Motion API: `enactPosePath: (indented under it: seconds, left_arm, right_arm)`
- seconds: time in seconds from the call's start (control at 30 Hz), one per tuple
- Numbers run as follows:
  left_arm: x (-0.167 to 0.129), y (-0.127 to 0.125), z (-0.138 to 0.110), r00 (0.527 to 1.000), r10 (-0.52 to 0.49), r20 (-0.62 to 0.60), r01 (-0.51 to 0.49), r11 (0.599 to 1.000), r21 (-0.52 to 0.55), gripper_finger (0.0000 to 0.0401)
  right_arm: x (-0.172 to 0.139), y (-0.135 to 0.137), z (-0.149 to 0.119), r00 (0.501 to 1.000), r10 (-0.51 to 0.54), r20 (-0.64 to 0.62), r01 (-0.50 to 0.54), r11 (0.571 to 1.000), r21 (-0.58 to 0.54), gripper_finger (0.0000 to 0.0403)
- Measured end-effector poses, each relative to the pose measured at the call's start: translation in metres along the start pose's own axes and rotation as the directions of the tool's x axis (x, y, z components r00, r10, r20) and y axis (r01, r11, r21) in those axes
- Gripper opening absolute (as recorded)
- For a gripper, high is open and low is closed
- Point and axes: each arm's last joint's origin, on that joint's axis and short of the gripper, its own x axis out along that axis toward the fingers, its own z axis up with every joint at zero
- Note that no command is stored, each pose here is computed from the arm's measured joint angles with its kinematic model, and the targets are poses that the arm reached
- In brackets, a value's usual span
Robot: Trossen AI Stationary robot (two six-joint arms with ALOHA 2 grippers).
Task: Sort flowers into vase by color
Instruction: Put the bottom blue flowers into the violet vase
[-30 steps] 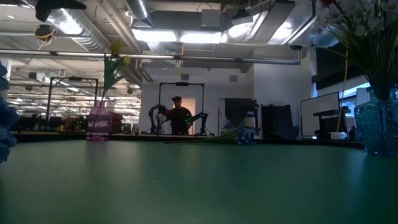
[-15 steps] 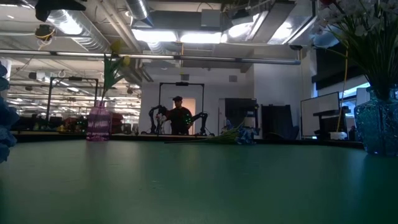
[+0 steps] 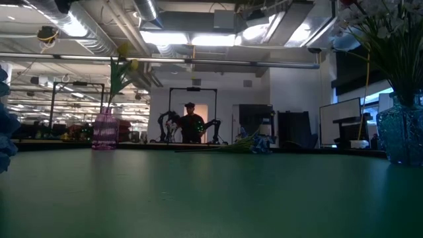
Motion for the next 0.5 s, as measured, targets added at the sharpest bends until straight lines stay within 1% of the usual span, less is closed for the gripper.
enactPosePath:
  seconds: [0.1, 0.2, 0.33, 0.5]
  left_arm:
    - [0.007, 0.0, -0.001, 1.0, 0.003, -0.019, -0.003, 1.0, 0.006, 0.0119]
    - [0.018, 0.001, -0.008, 0.999, 0.012, -0.035, -0.011, 1.0, 0.008, 0.0119]
    - [0.027, 0.001, -0.01, 0.999, 0.015, 0.035, -0.015, 1.0, 0.005, 0.0119]
    - [0.027, 0.0, -0.002, 0.993, -0.008, 0.115, 0.012, 1.0, -0.029, 0.0119]
  right_arm:
    - [0.0, 0.0, 0.0, 1.0, 0.0, 0.0, 0.0, 1.0, 0.0, 0.0273]
    - [0.0, 0.0, 0.0, 1.0, -0.001, 0.0, 0.001, 1.0, 0.0, 0.0273]
    - [0.0, 0.0, 0.0, 1.0, -0.001, 0.0, 0.001, 1.0, 0.0, 0.0273]
    - [0.0, 0.0, 0.0, 1.0, -0.002, 0.0, 0.002, 1.0, 0.0, 0.0273]
